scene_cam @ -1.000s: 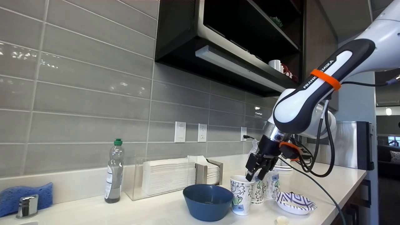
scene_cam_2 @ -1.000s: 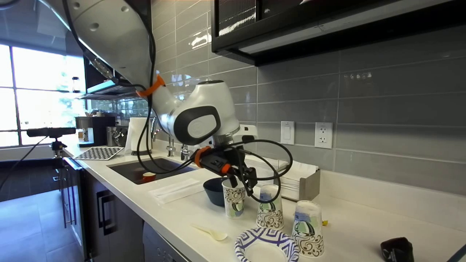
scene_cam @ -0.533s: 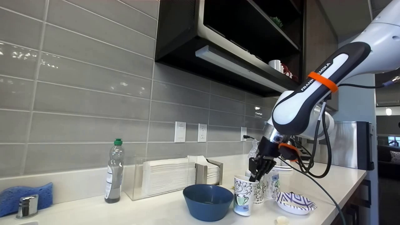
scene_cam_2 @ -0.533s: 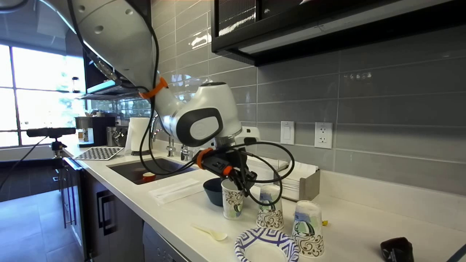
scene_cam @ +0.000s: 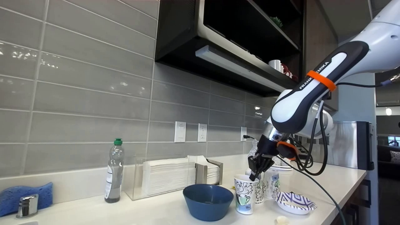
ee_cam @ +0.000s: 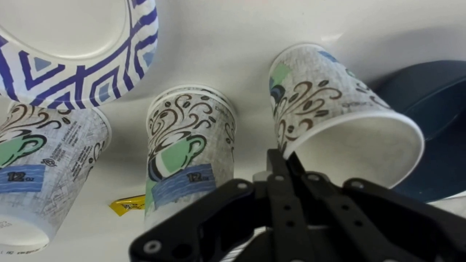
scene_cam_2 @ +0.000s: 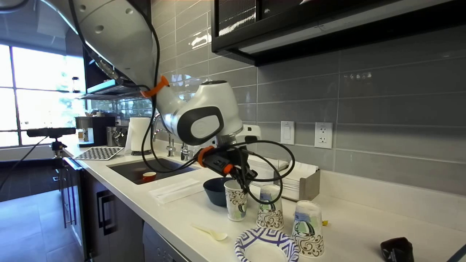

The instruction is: Pour the beans in the coffee cup into the blue bowl

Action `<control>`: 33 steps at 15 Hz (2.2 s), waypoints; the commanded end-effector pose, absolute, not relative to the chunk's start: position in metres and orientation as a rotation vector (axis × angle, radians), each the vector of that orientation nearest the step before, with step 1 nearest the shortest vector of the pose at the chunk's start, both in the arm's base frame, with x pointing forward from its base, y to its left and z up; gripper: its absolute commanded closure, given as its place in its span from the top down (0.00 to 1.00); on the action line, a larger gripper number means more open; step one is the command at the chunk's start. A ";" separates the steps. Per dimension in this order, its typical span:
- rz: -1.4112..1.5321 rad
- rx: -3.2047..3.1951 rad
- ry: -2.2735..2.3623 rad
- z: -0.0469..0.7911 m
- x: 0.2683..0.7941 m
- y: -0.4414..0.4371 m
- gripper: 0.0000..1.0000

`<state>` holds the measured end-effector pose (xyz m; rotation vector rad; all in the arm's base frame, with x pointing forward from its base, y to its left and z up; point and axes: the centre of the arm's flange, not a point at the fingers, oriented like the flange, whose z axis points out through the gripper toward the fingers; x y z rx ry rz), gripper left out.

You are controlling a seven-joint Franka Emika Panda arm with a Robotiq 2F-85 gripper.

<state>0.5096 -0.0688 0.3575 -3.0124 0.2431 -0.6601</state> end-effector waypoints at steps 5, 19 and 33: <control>-0.886 -2.958 0.096 0.404 0.503 -0.058 0.01; -0.990 -2.881 -0.613 0.426 0.510 0.034 0.04; -1.334 -2.841 -1.297 0.439 0.508 0.068 0.01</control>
